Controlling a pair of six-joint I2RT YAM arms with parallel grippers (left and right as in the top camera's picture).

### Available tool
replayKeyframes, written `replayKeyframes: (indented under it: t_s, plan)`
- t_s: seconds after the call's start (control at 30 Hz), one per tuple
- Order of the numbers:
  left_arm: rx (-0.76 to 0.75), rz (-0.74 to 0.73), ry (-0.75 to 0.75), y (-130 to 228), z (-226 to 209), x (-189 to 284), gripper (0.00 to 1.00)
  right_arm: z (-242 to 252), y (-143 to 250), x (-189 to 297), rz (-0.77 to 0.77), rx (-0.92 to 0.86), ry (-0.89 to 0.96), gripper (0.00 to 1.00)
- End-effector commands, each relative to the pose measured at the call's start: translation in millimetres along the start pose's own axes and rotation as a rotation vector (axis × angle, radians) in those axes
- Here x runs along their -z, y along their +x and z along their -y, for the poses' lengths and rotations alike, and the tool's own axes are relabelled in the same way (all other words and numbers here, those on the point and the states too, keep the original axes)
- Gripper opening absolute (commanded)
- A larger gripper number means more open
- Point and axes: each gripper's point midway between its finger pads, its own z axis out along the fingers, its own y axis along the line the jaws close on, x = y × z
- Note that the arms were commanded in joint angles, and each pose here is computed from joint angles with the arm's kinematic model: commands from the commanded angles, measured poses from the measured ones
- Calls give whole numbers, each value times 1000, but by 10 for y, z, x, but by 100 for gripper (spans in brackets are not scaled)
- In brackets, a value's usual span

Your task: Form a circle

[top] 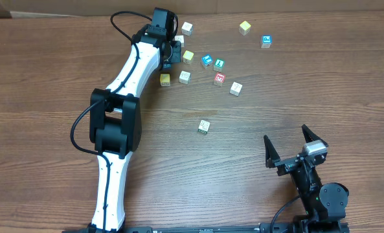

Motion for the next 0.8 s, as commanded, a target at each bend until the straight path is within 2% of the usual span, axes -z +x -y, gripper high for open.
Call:
replayKeyframes:
  t_s: [0.0, 0.1, 0.2, 0.33, 0.4, 0.6, 0.73, 0.77]
  plan:
    - [-9, 66, 10, -214, 18, 391, 7, 7, 17, -1, 4, 3, 3, 100]
    - [31, 114, -2, -348, -1, 610, 11, 7, 17, -1, 4, 3, 3, 100]
    - [34, 121, 1, -372, 3, 677, 38, 7, 17, -1, 4, 3, 3, 100]
    - [30, 59, -14, -211, -21, 595, 58, 6, 17, -1, 4, 3, 3, 100]
    - [29, 30, -21, -136, -37, 537, 63, 7, 17, -1, 4, 3, 3, 100]
    - [54, -3, -73, -18, -135, 328, 64, 7, 17, -1, 4, 3, 3, 100]
    - [52, -25, -79, 70, -153, 123, 57, 7, 17, -1, 4, 3, 3, 100]
    - [52, -32, -82, 98, -159, 63, 51, 7, 17, -1, 4, 3, 3, 100]
